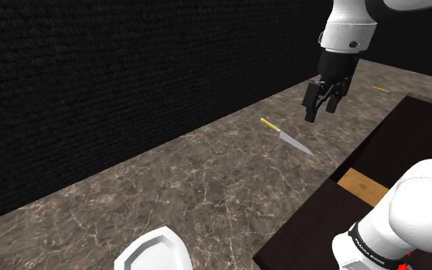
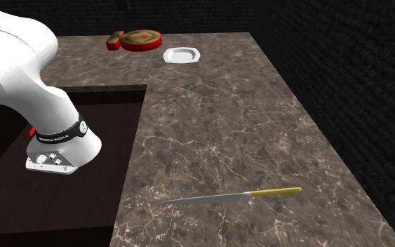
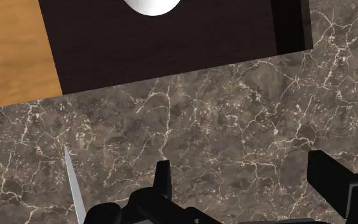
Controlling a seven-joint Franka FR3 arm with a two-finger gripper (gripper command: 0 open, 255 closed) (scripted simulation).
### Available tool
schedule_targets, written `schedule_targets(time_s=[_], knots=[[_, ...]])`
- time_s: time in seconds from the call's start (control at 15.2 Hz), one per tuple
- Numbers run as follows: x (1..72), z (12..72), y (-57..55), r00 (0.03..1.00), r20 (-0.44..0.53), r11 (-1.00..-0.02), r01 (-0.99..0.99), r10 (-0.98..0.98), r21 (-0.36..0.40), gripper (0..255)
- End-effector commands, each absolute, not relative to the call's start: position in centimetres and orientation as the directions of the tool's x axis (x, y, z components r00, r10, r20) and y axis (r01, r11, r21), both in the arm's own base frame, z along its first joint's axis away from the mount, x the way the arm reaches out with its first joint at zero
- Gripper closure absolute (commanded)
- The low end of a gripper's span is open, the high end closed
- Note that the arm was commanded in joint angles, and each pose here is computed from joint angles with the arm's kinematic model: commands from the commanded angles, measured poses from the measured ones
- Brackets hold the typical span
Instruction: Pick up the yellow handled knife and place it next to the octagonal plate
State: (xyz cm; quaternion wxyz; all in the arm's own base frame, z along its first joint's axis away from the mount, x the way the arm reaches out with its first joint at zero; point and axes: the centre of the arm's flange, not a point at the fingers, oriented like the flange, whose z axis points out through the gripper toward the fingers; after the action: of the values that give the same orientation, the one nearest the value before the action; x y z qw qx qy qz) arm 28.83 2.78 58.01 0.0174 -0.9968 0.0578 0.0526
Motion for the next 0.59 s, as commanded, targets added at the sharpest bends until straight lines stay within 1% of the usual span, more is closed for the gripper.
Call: schedule_targets(time_s=[0.0, 0.53], knots=[[28.8, 58.0, 2.8, 0.988, -0.107, -0.993, -0.117, -0.113, -0.029, 0], [32.4, 50.8, -3.5, 0.993, -0.077, -0.996, -0.091, -0.089, -0.023, 0]])
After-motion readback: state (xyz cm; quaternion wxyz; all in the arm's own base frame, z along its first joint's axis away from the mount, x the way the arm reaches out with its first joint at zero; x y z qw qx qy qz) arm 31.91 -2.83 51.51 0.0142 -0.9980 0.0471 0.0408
